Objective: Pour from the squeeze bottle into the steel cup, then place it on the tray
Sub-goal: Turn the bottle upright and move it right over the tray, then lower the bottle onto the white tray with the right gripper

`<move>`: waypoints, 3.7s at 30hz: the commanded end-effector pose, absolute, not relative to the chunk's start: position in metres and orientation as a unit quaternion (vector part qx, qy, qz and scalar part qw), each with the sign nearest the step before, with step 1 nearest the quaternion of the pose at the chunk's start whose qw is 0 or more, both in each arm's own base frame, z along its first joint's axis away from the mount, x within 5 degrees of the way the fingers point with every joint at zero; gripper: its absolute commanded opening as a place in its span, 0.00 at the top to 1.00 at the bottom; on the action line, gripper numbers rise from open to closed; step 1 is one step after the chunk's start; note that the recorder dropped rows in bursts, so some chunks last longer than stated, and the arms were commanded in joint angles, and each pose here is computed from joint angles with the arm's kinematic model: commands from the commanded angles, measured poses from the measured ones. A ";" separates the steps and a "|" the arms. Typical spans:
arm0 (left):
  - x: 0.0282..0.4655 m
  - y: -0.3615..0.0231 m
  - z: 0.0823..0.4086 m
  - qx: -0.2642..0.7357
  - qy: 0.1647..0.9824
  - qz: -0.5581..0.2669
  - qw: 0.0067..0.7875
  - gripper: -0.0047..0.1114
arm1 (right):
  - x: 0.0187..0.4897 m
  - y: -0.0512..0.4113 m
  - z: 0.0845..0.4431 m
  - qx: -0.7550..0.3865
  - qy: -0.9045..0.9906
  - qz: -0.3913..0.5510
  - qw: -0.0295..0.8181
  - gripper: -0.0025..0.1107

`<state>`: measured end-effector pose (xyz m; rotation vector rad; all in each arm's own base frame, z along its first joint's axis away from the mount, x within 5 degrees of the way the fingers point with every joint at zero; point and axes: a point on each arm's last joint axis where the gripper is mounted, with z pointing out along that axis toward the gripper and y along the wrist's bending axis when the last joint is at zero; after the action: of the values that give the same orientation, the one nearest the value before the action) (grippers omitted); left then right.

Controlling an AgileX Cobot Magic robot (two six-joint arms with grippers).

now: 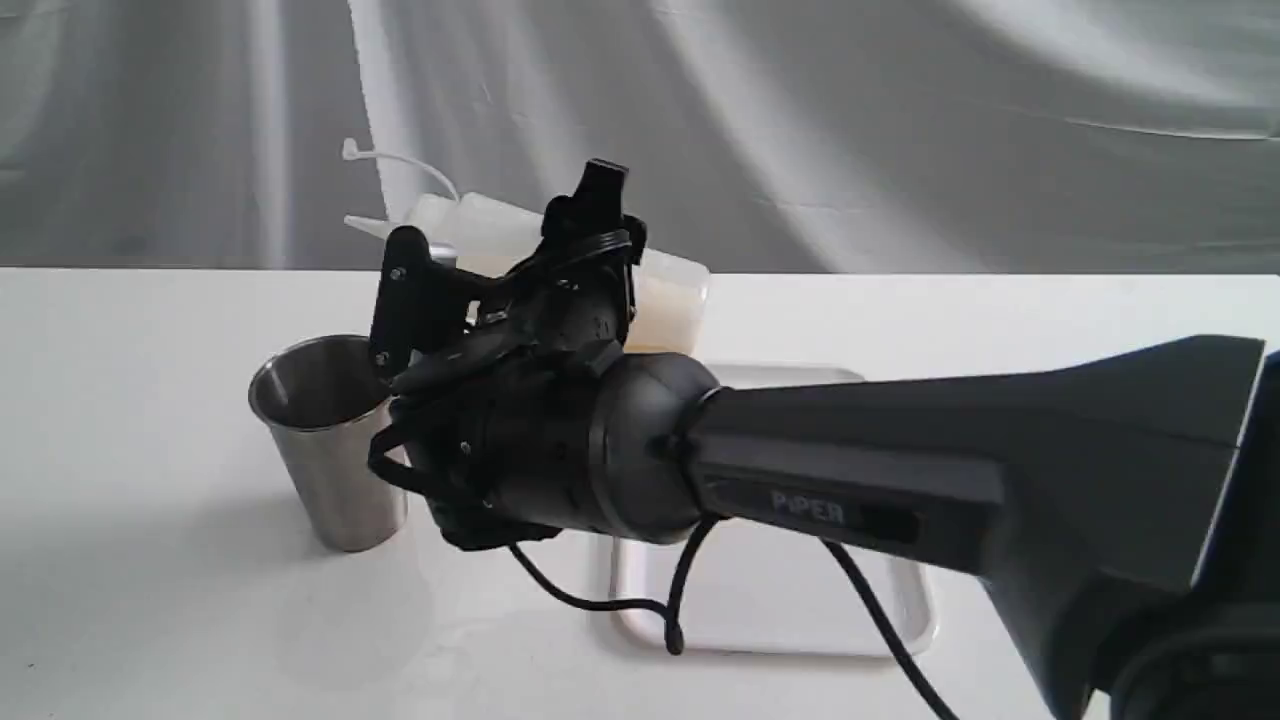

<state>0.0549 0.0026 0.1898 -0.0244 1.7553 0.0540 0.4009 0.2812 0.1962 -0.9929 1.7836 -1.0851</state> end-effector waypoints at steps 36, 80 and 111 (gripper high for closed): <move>0.055 0.002 0.189 -0.010 0.767 0.019 0.641 0.96 | 0.361 0.186 0.288 -0.275 0.791 0.042 0.546 0.98; 0.055 0.002 0.189 -0.009 0.767 0.020 0.641 0.96 | 0.319 0.098 0.231 -0.237 0.689 0.122 0.673 0.98; 0.055 0.002 0.189 -0.009 0.767 0.020 0.641 0.96 | 0.344 0.093 0.133 -0.165 0.709 0.113 0.677 0.98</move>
<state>0.0549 0.0026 0.1898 -0.0244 1.7553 0.0540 0.3428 0.0969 0.1316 -0.3840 1.6276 0.2794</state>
